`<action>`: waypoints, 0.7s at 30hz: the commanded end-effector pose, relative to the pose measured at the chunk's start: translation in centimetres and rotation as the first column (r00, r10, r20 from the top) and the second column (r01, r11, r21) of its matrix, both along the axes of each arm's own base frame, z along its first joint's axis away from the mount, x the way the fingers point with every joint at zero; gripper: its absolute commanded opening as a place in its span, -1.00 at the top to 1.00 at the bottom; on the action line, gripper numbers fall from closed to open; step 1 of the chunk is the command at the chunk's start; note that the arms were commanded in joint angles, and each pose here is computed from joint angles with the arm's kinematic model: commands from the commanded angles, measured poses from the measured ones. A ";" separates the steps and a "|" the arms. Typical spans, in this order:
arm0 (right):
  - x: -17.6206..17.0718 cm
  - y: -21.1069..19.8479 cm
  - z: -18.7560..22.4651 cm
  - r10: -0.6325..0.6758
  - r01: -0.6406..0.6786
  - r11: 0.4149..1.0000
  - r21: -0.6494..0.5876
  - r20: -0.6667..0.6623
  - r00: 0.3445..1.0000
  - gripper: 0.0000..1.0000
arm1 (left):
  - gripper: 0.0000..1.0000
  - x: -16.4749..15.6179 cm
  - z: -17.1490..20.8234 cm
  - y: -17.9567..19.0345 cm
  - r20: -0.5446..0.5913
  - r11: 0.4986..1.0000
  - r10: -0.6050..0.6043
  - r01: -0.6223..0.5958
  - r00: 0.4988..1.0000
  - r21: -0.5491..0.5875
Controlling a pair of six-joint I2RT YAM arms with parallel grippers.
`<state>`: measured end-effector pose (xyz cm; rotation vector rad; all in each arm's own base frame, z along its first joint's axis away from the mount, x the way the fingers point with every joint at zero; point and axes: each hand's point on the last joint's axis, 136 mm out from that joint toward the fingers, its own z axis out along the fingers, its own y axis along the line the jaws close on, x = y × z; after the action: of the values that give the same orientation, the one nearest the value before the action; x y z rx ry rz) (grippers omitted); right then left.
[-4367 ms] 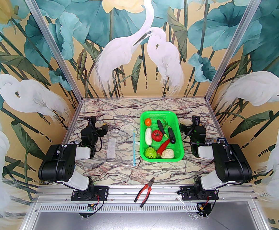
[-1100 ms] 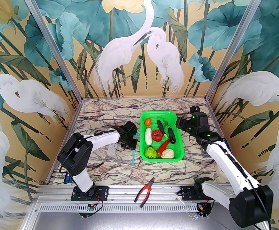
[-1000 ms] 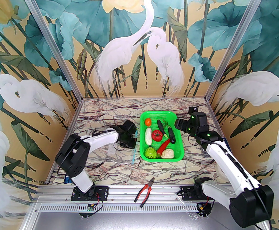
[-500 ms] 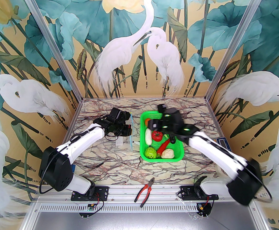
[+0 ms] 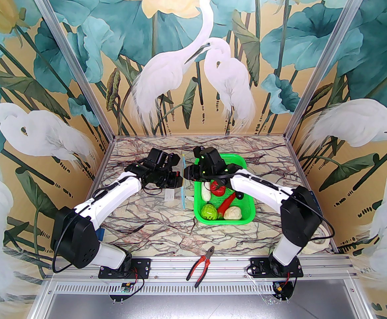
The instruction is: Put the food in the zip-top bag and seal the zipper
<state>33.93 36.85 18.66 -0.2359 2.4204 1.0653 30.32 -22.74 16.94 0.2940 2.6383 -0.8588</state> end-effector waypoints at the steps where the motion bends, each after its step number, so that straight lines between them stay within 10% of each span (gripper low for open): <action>1: 0.2 0.8 0.0 0.007 -0.007 1.000 0.008 -0.016 1.000 0.37 | 1.00 0.2 0.9 -0.1 0.019 0.999 -0.008 0.008 1.000 -0.049; 21: 1.2 -1.8 -2.0 -0.053 0.055 0.976 -0.209 0.012 0.998 0.91 | 1.00 2.2 3.6 6.2 0.065 0.974 0.201 -0.192 0.978 -0.117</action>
<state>34.60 35.98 16.54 -0.2062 2.5127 0.9202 32.18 -18.38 18.89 0.0957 2.5447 -0.9326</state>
